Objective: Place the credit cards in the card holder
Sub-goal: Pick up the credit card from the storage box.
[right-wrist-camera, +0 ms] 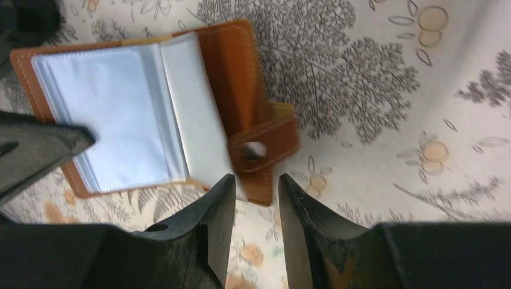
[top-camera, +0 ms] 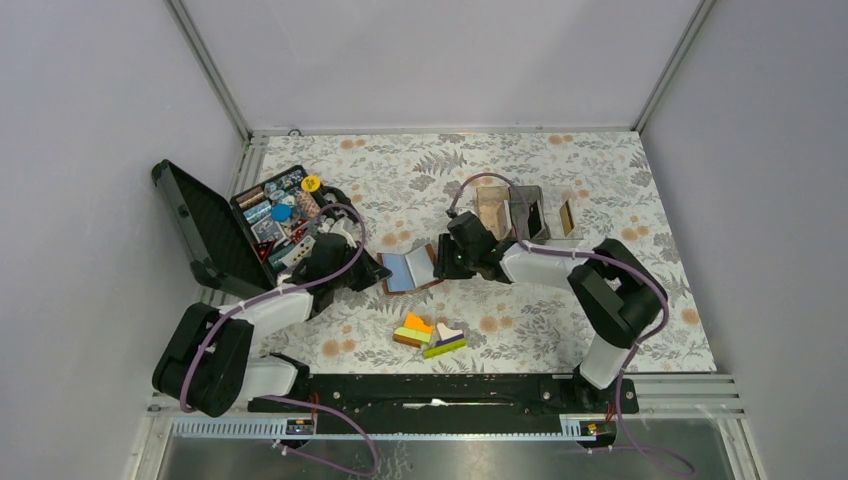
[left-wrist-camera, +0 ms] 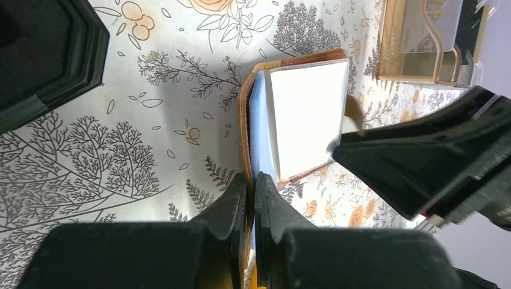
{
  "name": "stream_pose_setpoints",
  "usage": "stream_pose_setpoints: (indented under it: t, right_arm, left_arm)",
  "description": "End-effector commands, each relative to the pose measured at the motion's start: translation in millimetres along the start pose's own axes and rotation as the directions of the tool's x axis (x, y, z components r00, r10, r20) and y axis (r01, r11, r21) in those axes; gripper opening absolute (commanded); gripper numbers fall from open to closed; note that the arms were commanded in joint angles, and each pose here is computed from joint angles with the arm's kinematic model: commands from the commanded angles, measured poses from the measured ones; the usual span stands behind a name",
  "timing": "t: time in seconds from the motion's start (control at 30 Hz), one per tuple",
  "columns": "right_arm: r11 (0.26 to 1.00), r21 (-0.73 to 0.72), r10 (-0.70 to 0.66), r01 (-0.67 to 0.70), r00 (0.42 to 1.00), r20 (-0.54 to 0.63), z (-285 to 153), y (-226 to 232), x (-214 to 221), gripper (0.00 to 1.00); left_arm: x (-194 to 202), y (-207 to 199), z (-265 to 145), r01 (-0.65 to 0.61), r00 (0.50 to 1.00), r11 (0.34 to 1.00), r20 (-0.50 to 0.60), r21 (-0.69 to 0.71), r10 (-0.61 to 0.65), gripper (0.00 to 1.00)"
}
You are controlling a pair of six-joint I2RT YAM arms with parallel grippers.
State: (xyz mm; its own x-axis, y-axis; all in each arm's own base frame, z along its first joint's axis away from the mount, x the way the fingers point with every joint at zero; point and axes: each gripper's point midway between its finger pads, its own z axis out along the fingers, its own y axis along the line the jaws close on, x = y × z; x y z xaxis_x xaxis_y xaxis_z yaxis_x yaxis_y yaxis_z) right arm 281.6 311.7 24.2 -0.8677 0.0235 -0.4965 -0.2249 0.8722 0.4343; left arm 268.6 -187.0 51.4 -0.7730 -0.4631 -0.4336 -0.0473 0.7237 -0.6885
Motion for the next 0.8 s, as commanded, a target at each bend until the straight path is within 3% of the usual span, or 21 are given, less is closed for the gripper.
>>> stream_pose_setpoints:
  t: [0.0,0.17,0.33,0.57,0.77]
  right_arm:
    - [0.997,-0.017,-0.076,0.078,0.995,0.071,-47,15,-35,0.42]
    - [0.991,0.009,-0.130,0.130,0.985,0.112,-88,4,-59,0.49]
    - [0.995,0.077,-0.080,0.067,0.979,0.187,-112,-36,-89,0.57]
    - [0.987,0.161,-0.032,-0.008,0.970,0.243,-119,-79,-132,0.59]
    - [0.952,0.306,-0.096,0.017,0.964,0.247,-109,-108,-159,0.62]
  left_arm:
    - [-10,-9,-8,-0.047,0.999,0.998,-0.025,-0.031,0.046,0.00]
    - [-12,-10,-12,-0.043,0.997,0.996,-0.064,-0.078,0.038,0.00]
    - [-8,-20,-17,-0.062,0.985,0.993,-0.168,-0.099,0.045,0.00]
    - [-17,-32,-24,-0.156,0.961,0.982,-0.246,-0.108,0.126,0.00]
    - [-35,-34,-20,-0.257,0.942,0.957,-0.255,-0.131,0.218,0.00]
